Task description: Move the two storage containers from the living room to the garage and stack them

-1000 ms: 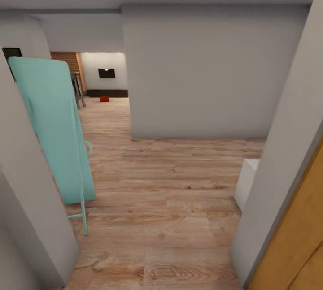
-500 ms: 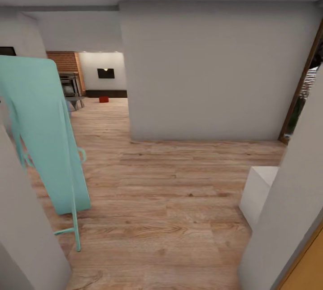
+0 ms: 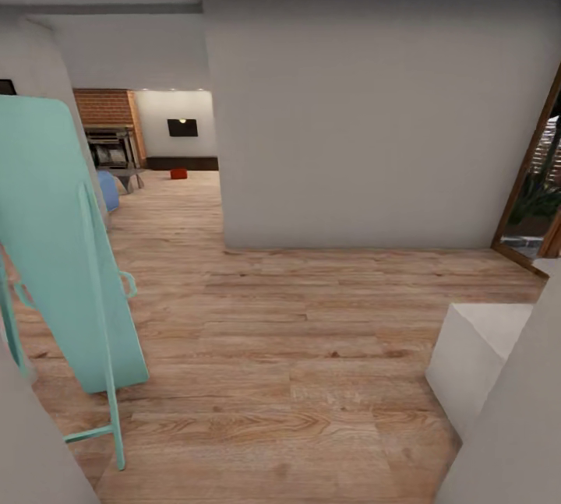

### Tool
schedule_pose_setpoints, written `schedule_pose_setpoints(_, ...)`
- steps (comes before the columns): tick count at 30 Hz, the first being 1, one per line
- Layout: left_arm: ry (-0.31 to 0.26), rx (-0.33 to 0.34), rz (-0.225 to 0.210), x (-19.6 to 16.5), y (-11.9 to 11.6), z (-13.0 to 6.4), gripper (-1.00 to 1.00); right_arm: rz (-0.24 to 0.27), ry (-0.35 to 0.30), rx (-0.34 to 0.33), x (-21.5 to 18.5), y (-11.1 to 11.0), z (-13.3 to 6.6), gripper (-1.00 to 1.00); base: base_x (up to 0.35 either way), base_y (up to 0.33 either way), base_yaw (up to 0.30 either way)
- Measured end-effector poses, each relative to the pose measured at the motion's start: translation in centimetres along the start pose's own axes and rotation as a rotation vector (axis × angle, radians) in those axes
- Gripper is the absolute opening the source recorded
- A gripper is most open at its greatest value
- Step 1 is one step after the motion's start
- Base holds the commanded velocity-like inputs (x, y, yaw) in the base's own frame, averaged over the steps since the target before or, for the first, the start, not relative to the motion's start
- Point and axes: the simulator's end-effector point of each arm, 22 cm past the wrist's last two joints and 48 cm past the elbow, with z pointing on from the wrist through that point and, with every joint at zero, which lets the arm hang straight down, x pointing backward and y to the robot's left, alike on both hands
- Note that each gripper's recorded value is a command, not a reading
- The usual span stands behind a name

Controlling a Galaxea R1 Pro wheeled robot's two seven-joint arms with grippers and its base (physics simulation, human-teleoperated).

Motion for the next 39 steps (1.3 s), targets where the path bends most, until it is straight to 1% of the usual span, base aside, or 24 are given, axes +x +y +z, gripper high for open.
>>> schedule_pose_setpoints(11,-0.001,0.001,0.000,-0.02,-0.09,0.00,1.00,-0.001,-0.004,-0.002,-0.07,0.00,0.00,1.00,0.324,0.000,0.086)
schedule_pose_setpoints(39,0.000,0.000,-0.001,0.02,0.01,0.00,1.00,-0.002,-0.001,0.003,0.00,-0.18,0.01,1.00,0.324,0.000,0.002)
